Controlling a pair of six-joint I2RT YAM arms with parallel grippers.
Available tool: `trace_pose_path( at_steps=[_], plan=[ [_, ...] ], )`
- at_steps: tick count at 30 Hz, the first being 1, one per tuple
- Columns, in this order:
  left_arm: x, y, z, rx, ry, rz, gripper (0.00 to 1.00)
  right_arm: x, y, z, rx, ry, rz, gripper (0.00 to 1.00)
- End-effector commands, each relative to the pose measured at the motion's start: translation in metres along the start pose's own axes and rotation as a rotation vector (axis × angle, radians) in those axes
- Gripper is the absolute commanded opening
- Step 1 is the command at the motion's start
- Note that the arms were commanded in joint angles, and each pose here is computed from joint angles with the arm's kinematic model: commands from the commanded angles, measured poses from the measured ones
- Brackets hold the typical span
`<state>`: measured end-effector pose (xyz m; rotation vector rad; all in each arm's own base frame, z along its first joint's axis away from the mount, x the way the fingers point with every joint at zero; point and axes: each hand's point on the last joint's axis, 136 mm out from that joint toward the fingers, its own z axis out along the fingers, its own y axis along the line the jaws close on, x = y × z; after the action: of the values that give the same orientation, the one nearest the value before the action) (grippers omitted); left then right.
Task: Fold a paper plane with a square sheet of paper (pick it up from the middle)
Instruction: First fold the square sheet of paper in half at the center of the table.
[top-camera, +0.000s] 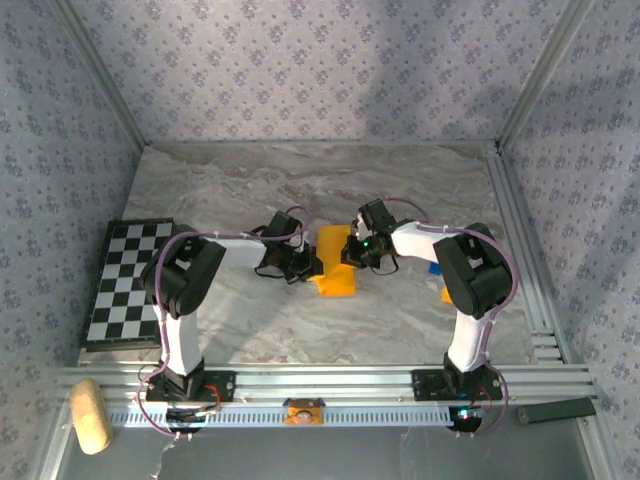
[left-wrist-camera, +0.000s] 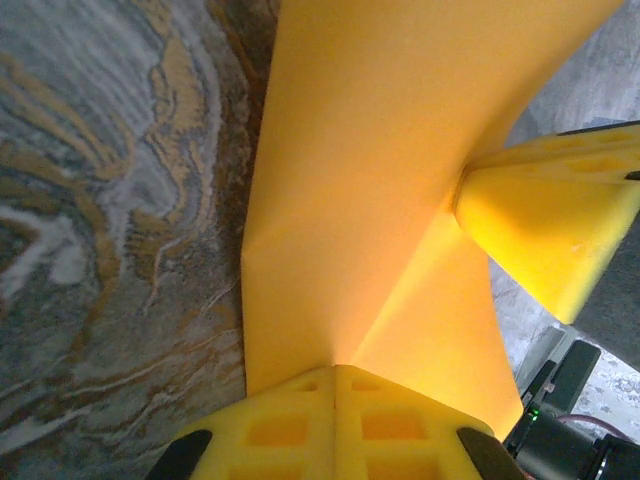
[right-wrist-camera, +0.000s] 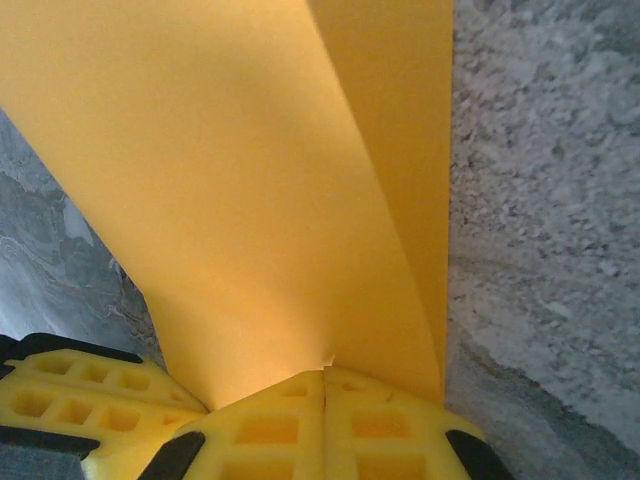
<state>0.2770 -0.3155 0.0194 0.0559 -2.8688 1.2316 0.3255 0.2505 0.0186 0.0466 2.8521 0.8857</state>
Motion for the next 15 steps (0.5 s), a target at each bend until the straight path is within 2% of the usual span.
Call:
trace_pose_path(
  at_steps=[1,8,12,15],
  plan=[
    [0.009,0.011,-0.005,-0.046,0.006,-0.008,0.0,0.036,-0.053,0.01,0.2,0.096,0.083,0.0],
    [0.005,-0.042,-0.023,0.107,-0.013,0.053,0.02,0.036,-0.054,0.007,0.205,0.091,0.085,0.0],
    [0.008,-0.041,-0.013,0.131,0.02,0.044,0.02,0.036,-0.055,0.007,0.206,0.092,0.088,0.0],
    [0.015,-0.024,-0.006,0.093,0.036,0.023,0.02,0.037,-0.055,0.005,0.209,0.09,0.088,0.0]
  ],
)
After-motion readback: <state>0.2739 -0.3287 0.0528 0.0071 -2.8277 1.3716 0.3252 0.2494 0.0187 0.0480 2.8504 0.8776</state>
